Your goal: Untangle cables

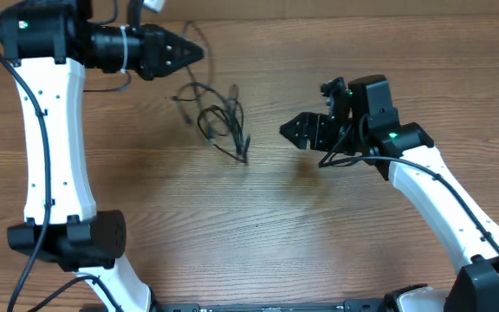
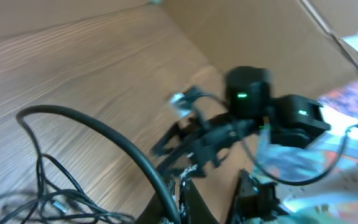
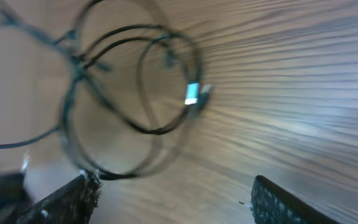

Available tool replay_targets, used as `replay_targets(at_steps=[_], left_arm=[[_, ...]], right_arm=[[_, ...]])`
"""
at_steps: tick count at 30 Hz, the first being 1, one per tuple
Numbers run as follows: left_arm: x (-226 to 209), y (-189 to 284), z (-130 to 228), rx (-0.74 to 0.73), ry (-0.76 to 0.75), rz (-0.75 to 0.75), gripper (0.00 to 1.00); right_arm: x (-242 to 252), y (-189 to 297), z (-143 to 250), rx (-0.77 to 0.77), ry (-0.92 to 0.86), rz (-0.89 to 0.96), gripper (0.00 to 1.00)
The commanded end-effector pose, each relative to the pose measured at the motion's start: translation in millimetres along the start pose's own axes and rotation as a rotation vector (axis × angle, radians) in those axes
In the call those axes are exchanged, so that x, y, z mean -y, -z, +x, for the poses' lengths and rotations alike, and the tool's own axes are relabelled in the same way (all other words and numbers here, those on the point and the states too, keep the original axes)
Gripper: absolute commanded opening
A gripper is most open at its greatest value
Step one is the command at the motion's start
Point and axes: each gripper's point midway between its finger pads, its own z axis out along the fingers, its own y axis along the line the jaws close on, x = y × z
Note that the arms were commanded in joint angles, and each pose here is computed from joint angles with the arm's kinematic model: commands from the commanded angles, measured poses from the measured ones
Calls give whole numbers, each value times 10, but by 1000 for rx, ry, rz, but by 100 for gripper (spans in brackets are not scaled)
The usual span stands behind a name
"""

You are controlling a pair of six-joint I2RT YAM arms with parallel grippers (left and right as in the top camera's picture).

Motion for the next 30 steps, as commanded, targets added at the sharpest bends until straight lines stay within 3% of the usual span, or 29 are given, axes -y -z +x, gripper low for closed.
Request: replay_targets(at_steps=[1,6,12,21,30], left_arm=[[470,42,-99,34,-142,47,4],[564,-3,-95,2,-160,-113,4],[985,42,-114,25,-264,-204,4],[1614,256,-298,171,-383,-181,4],[1670,175,-313,169,-393,-153,4]], right_arm=[[-199,-16,47,-27,53,-84,78],[-207,-18,49,-27,54,-87,79],[-259,-13,20,-18,60,-113,80],[-500,-82,89,-36,89,-173,82],[-1043,-36,47,-20,166,-391,81]])
